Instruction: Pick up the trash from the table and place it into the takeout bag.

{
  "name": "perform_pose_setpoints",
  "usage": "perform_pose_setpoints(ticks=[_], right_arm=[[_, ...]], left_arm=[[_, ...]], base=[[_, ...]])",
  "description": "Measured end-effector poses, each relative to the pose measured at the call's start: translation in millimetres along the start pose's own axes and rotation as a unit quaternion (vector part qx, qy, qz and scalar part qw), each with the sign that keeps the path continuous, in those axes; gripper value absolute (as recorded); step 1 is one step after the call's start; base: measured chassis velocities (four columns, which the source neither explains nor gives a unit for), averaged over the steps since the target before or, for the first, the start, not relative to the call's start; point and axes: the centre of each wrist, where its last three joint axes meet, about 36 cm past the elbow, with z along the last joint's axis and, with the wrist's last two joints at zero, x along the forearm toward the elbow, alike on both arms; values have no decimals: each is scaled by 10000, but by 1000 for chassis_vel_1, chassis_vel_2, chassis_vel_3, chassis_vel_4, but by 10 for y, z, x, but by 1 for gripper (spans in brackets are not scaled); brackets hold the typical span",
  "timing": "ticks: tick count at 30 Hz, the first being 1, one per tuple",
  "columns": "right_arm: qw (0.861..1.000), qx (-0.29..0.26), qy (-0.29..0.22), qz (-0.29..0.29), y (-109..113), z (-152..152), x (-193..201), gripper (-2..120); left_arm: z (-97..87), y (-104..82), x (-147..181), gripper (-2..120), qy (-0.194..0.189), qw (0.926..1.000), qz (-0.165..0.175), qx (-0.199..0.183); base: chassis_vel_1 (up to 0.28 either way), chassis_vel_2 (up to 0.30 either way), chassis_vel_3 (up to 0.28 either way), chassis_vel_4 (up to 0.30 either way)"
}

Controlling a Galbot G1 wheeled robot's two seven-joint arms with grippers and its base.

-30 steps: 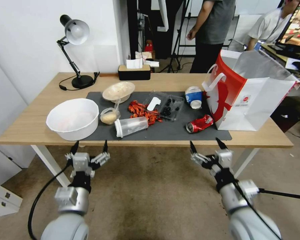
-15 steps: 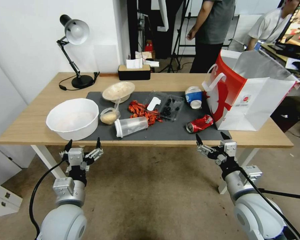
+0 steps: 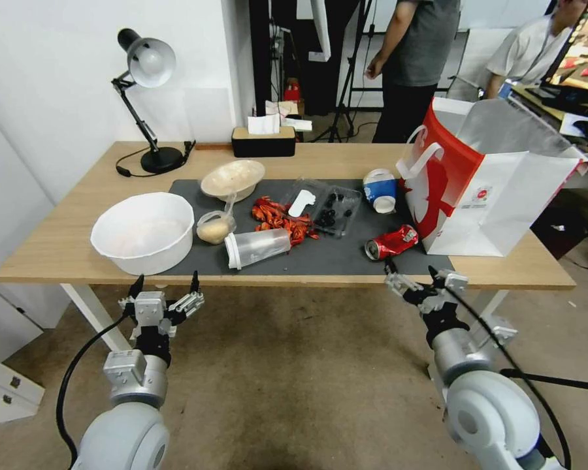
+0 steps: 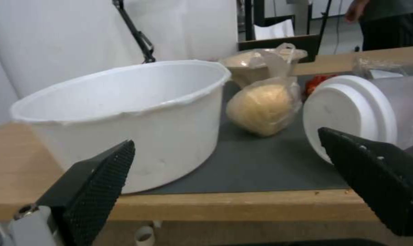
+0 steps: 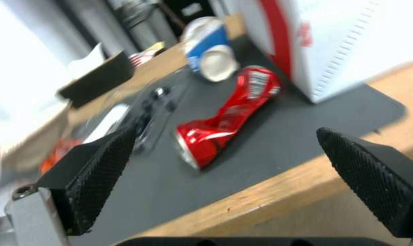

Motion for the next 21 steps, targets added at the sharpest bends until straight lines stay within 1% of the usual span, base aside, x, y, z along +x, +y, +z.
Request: perform_pose_setpoints(ticks=[1,3,4,6,7,8,10,11,14,15,17,21], right_arm=[[10000,0,0,0,0,0,0,100],[9975,-646,212,178,51,-139,-56,100],[9975,-646,212,178,51,-139,-56,100],[9945,-968,364,170,63,-194,-123,100],[9945,-968,364,170,63,-194,-123,100],[9908,-1250,516,115,71,-243,-195,100],[9853,-1552,704,80,72,-300,-321,100],[9853,-1552,704,80,72,-300,-321,100],[9786,-1839,915,125,84,-393,-516,100],[9786,-1839,915,125,84,-393,-516,100],[9752,-1929,1061,233,86,-430,-641,100],[9724,-2011,1131,346,89,-477,-739,100]], left_arm=[[0,0,0,100,0,10000,0,0],[28,-4,-18,100,34,10000,38,-19],[28,-4,-18,100,34,10000,38,-19],[31,-1,-22,100,38,10000,42,-29],[31,-1,-22,100,38,10000,42,-29],[31,2,-27,100,38,10000,44,-36],[26,12,-31,100,37,10000,38,-47],[26,12,-31,100,37,10000,38,-47],[6,20,-23,100,20,10000,34,-51],[6,20,-23,100,20,10000,34,-51],[3,25,-18,100,20,10000,26,-55],[10,28,-15,100,31,10000,20,-57]], base=[[0,0,0,0],[0,0,0,0],[0,0,0,0],[0,0,0,0],[0,0,0,0],[0,0,0,0],[0,0,0,0],[0,0,0,0],[0,0,0,0],[0,0,0,0],[0,0,0,0],[0,0,0,0]])
